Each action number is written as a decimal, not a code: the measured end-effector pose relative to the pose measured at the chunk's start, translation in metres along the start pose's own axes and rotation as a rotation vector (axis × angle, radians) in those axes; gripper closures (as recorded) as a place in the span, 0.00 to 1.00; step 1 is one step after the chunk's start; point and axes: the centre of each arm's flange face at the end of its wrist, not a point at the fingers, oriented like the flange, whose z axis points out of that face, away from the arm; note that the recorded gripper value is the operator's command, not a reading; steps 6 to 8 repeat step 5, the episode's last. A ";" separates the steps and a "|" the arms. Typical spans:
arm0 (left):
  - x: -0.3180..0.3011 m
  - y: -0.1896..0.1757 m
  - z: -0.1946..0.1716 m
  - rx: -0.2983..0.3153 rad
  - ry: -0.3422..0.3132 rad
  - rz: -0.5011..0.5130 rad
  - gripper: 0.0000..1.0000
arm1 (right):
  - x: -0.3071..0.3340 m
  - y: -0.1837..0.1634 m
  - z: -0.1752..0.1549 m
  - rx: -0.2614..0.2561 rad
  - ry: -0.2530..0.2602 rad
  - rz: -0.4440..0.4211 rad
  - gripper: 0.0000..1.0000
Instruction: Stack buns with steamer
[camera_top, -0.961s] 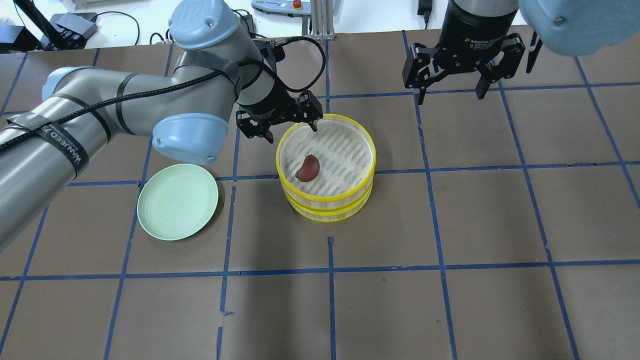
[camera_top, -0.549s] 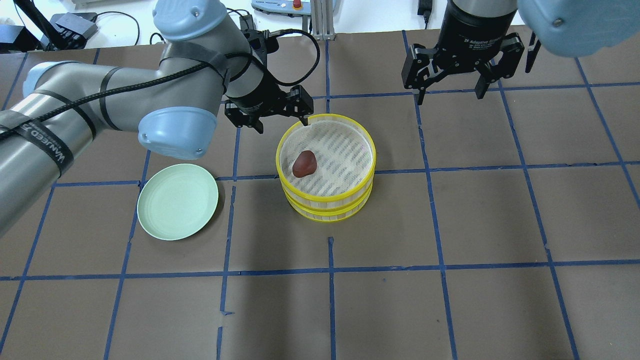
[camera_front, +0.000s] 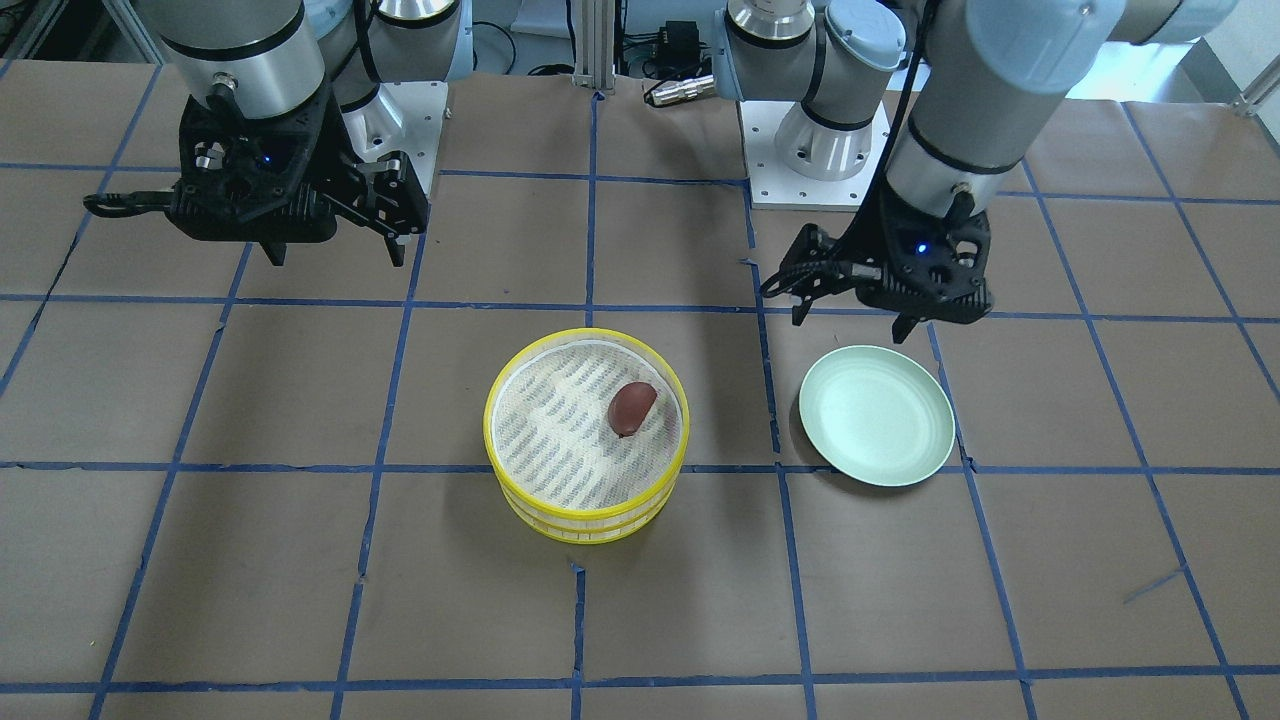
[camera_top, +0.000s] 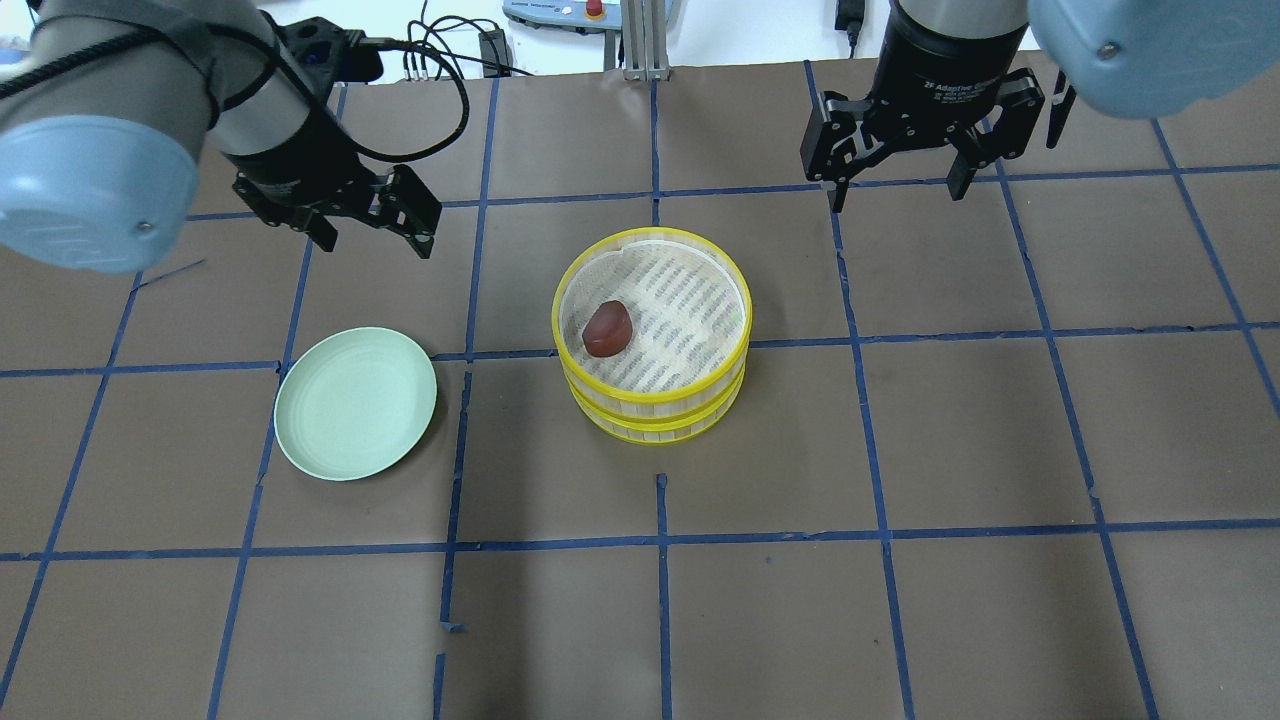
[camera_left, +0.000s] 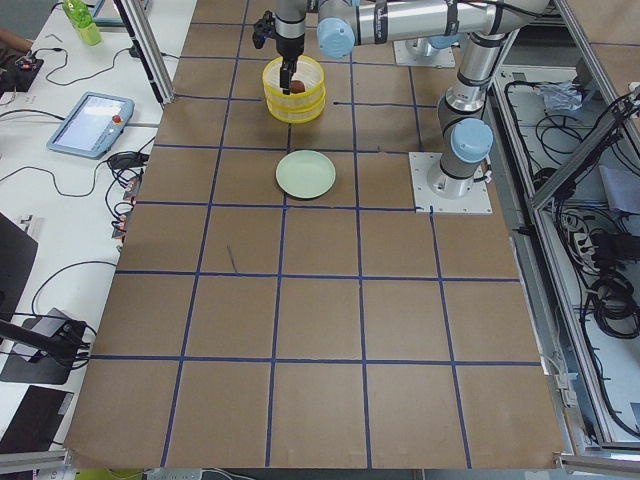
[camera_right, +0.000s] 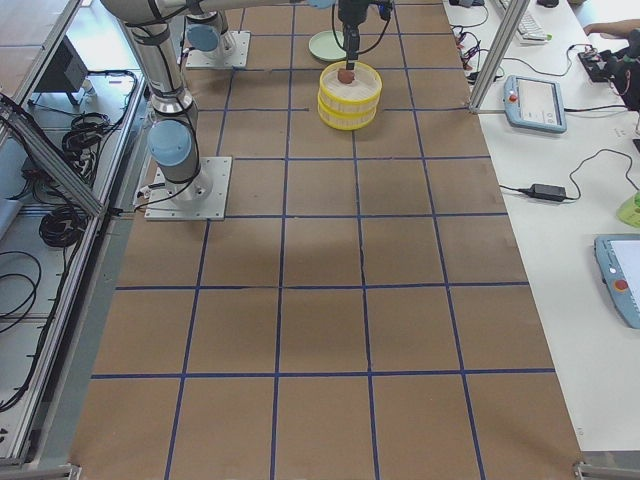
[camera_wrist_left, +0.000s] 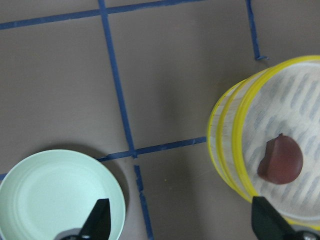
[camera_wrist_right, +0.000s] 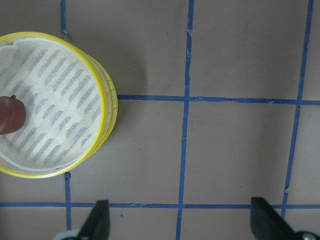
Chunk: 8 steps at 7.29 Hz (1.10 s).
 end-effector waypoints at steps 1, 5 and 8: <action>-0.003 0.012 -0.019 -0.032 -0.032 0.003 0.00 | 0.000 0.000 0.000 -0.001 0.000 0.000 0.00; -0.004 0.024 -0.027 -0.077 -0.043 0.000 0.00 | 0.000 0.000 0.001 -0.001 0.000 0.001 0.00; -0.004 0.024 -0.027 -0.077 -0.043 0.000 0.00 | 0.000 0.000 0.001 -0.001 0.000 0.001 0.00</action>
